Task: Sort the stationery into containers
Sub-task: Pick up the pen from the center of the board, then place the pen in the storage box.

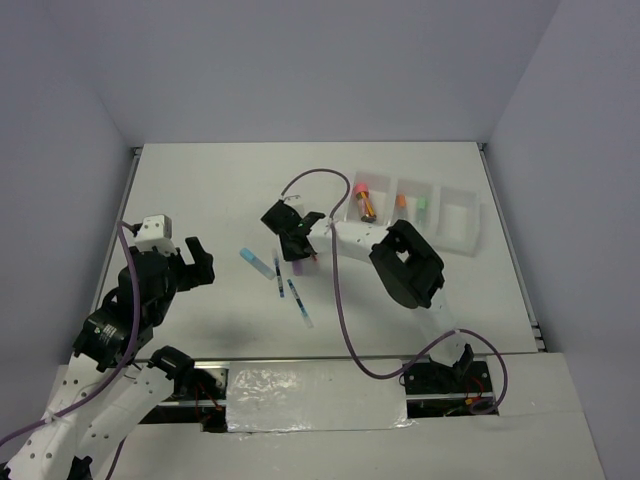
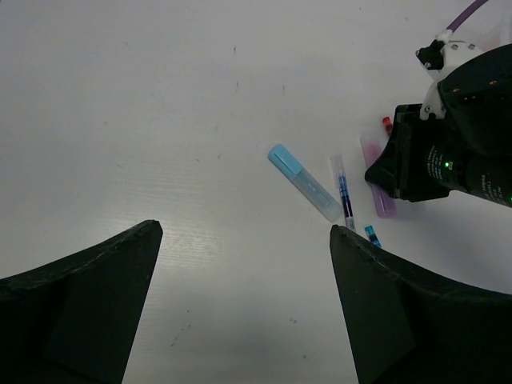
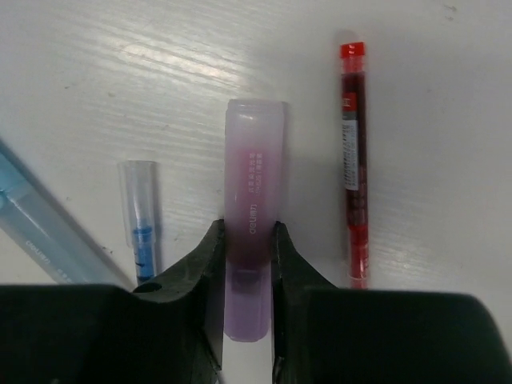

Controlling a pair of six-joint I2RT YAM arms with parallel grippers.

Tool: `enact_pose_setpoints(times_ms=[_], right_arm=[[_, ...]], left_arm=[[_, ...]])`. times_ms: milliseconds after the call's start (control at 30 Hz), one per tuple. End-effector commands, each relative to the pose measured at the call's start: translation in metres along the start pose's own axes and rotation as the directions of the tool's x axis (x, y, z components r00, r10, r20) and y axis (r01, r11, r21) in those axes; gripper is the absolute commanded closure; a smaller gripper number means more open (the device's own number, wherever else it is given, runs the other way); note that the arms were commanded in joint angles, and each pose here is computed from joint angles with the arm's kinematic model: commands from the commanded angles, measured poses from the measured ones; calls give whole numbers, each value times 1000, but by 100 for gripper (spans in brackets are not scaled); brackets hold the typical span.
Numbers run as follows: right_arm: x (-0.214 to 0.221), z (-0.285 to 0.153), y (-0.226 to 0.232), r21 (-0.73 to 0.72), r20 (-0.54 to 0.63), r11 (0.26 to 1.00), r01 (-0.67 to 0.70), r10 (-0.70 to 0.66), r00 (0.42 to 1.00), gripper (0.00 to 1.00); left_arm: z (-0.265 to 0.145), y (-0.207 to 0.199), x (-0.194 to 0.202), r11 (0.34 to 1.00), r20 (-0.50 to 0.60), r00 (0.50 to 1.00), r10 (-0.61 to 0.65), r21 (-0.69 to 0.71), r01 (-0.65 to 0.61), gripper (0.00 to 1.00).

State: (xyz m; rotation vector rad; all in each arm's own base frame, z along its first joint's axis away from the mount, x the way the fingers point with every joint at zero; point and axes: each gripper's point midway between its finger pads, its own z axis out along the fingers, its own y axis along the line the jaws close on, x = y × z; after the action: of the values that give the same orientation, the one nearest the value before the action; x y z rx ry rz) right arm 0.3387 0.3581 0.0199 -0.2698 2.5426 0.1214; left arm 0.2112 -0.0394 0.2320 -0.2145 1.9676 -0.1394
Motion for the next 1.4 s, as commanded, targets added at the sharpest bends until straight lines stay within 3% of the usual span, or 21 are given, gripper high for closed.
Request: enact_pose_setpoints(times_ms=[0,67,100,233,333,433,467,600,733,867,933,1000,1033,1067,1133,1267,1300,1333,1367], right_arm=[[2,-2,28,-93,-1,996,9,-9,1000,87],[6,-16,51,-253,-6,966,47,-51,999,88],[-10,-39,69,-370,70,925,86,-64,995,87],[-58,-95,60,-429,252,889,159,-51,966,88],[-87,-117,7,-374,308,921,109,12,951,88],[-104,-114,-98,-178,304,982,-64,116,945,89],[-104,-116,-102,-166,312,984,-72,122,942,90],[-101,-109,-228,80,281,957,-279,247,928,91],[-106,-116,-299,222,292,909,-353,283,913,88],[-106,-107,-337,245,270,884,-398,332,904,84],[-106,-102,-349,254,258,876,-411,348,901,77],[-106,-92,-354,259,240,876,-406,349,906,67],[-107,-89,-353,240,233,880,-410,358,904,37],[-107,-87,-351,232,221,881,-412,364,905,27],[-116,-91,-342,195,233,888,-416,370,899,15],[-149,-123,-280,45,352,946,-320,285,892,14],[-144,-123,-234,-28,347,979,-202,199,917,14],[-147,-129,-206,-86,373,987,-134,157,915,15],[-146,-138,-150,-181,408,983,-4,78,910,16]], left_arm=[[-2,-3,-10,1000,45,999,-13,19,12,1],[-2,-4,-10,1000,44,999,-10,20,9,1],[-2,-4,-10,1000,44,999,-9,21,8,1],[-2,-3,-10,1000,43,999,-12,14,11,1],[-3,-4,-10,1000,48,999,-13,22,11,1],[-4,-4,-10,1000,50,999,-12,23,11,1],[-4,-4,-11,1000,51,999,-14,24,13,1],[-2,-5,-10,1000,44,999,-8,27,7,1],[-1,-5,-9,1000,37,999,-7,19,6,1],[0,-5,-7,1000,30,1000,-1,19,1,1],[1,-6,-7,1000,27,1000,1,18,-2,1],[2,-6,-6,1000,22,1000,2,15,-3,1],[2,-6,-6,1000,20,1000,5,16,-5,1],[3,-7,-6,1000,18,1000,5,17,-5,1],[3,-7,-5,1000,14,1000,6,19,-7,1],[5,-7,-4,1000,9,1000,9,17,-9,1],[5,-7,-4,1000,8,1000,12,18,-12,1],[5,-7,-4,1000,8,1000,11,15,-11,1],[5,-7,-5,1000,10,1000,8,12,-9,1]])
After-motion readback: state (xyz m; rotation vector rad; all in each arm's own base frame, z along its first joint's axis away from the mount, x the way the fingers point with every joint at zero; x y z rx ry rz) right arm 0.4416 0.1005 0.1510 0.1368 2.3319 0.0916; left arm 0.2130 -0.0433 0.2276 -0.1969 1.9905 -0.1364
